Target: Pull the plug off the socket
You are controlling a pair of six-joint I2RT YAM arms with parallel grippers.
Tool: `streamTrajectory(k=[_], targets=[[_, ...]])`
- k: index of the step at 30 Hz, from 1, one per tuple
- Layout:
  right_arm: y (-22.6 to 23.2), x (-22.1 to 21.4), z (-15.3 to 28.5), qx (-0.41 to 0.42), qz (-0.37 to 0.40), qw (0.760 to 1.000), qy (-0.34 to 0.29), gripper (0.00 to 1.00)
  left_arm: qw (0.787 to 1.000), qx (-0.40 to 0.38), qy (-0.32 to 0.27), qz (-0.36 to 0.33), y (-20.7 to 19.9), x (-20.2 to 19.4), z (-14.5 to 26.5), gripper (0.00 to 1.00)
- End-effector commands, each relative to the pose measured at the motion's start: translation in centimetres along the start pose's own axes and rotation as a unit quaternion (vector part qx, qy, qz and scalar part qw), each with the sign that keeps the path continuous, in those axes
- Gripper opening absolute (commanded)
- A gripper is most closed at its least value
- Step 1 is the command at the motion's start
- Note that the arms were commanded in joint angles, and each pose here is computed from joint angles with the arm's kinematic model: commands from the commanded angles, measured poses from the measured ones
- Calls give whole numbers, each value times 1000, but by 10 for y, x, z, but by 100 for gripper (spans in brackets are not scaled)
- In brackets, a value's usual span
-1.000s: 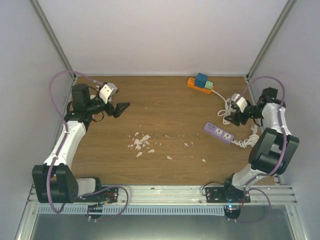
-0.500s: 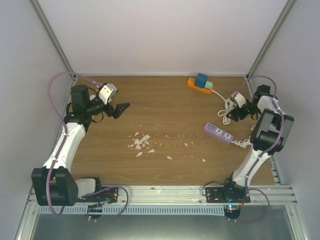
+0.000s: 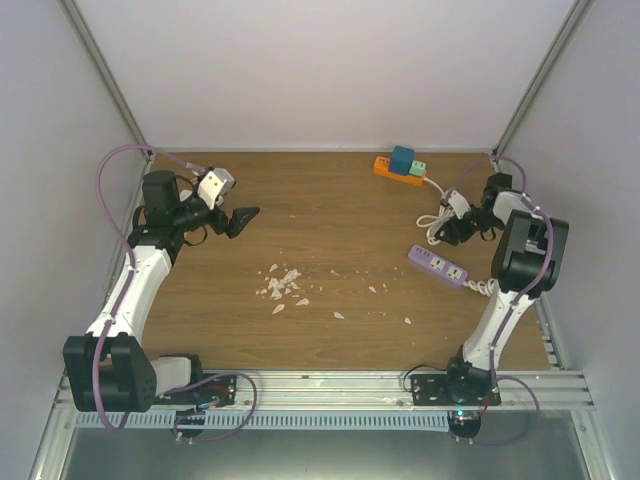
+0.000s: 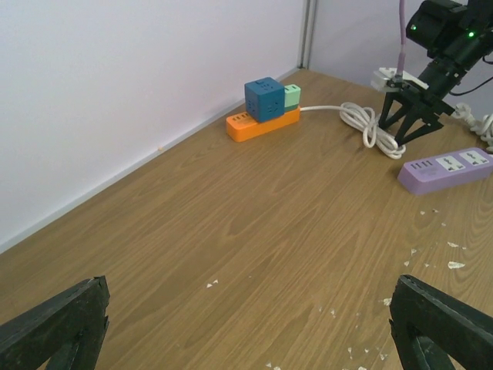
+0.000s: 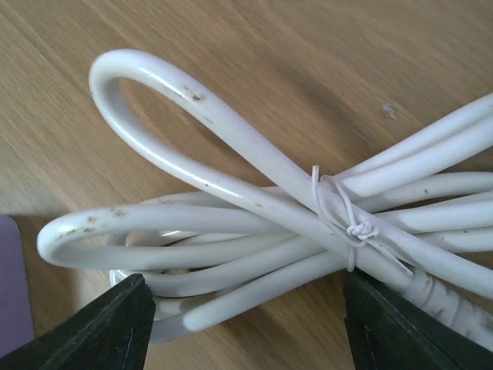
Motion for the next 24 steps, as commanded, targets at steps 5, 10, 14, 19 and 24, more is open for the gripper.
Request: streamTrajectory(k=[5, 10, 14, 19, 24], targets=[[21, 19, -39, 38, 2, 999, -4, 56, 1000, 4, -16, -25, -3, 4, 1, 99], [31, 43, -55, 45, 19, 999, -9, 53, 1000, 4, -15, -23, -2, 3, 0, 99], [45, 64, -70, 55, 42, 998, -8, 51, 1000, 7, -16, -24, -2, 3, 1, 99], [77, 102, -89, 81, 83, 993, -12, 49, 1000, 7, -16, -26, -4, 2, 1, 99], [128, 132, -103, 127, 123, 984, -13, 47, 999, 10, -16, -27, -3, 1, 2, 99]])
Point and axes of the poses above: each gripper's point midway between its finger pads, its own z axis back along the fingers, its own y axis along the line the jaws close on, x = y × z, the point moved 6 cm from there along z, back along the fingers, and after that the axes turned 12 degrees about z, right-handed, at the moved point
